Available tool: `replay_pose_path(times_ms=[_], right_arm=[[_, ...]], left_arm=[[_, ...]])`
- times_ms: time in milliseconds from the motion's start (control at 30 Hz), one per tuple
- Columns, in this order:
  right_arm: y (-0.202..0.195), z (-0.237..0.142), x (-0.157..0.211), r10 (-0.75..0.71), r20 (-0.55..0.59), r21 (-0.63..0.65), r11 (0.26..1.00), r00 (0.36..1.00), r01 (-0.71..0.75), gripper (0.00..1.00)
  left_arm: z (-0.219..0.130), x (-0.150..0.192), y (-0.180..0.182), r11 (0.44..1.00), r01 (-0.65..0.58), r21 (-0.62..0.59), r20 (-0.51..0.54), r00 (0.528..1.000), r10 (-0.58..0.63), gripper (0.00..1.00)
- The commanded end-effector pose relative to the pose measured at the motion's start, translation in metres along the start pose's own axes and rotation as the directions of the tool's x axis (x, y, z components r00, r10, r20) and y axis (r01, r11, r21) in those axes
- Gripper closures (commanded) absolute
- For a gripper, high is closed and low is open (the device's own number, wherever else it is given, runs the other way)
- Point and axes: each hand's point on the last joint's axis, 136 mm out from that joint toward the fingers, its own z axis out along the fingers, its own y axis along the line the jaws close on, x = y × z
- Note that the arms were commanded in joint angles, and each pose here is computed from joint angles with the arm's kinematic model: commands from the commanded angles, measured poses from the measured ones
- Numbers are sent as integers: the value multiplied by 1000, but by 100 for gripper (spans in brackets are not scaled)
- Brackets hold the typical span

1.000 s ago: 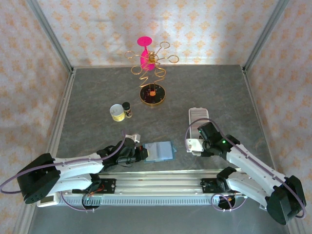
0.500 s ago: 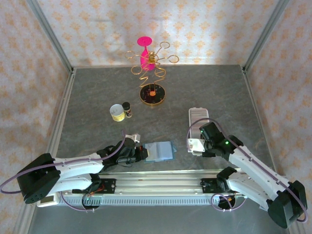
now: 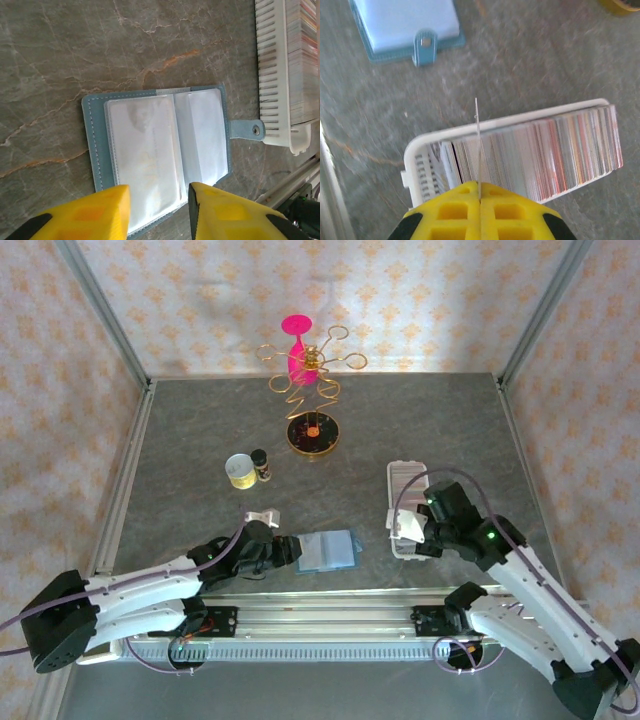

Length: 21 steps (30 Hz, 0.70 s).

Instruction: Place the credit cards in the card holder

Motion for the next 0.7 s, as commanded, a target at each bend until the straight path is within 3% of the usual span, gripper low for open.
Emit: replay_pose_path(times_ms=[0,67,133,267,433,567,667], right_arm=[[-24,-34,-58,226,276,12,971,934,-238,100],[-42,-48,-84,368,398,-21,919,840,-393,100],[-55,-54,-106,530,478,-125,830,700,-543,100],[-74,-45,-124,798,445,-320,566,407,-759,100],[-71,-28,-140,925,323,-475,342,201,-811,100],[-65,-10,-137,964,262,-519,177,41,-836,100],[-53,11,-132,984,180,-509,80,-15,-857,100]], left_arm=[[-4,-5,4,999,-14,-51,23,1000,15,62],[-4,-6,1,999,-8,-49,20,1000,9,61],[-4,-6,2,998,1,-62,17,1000,0,59],[-5,-9,5,995,9,-101,25,1000,-6,54],[-8,-17,4,991,11,-133,47,999,-5,47],[-8,-22,7,985,1,-175,61,998,9,44],[-7,-23,9,981,1,-196,66,998,13,43]])
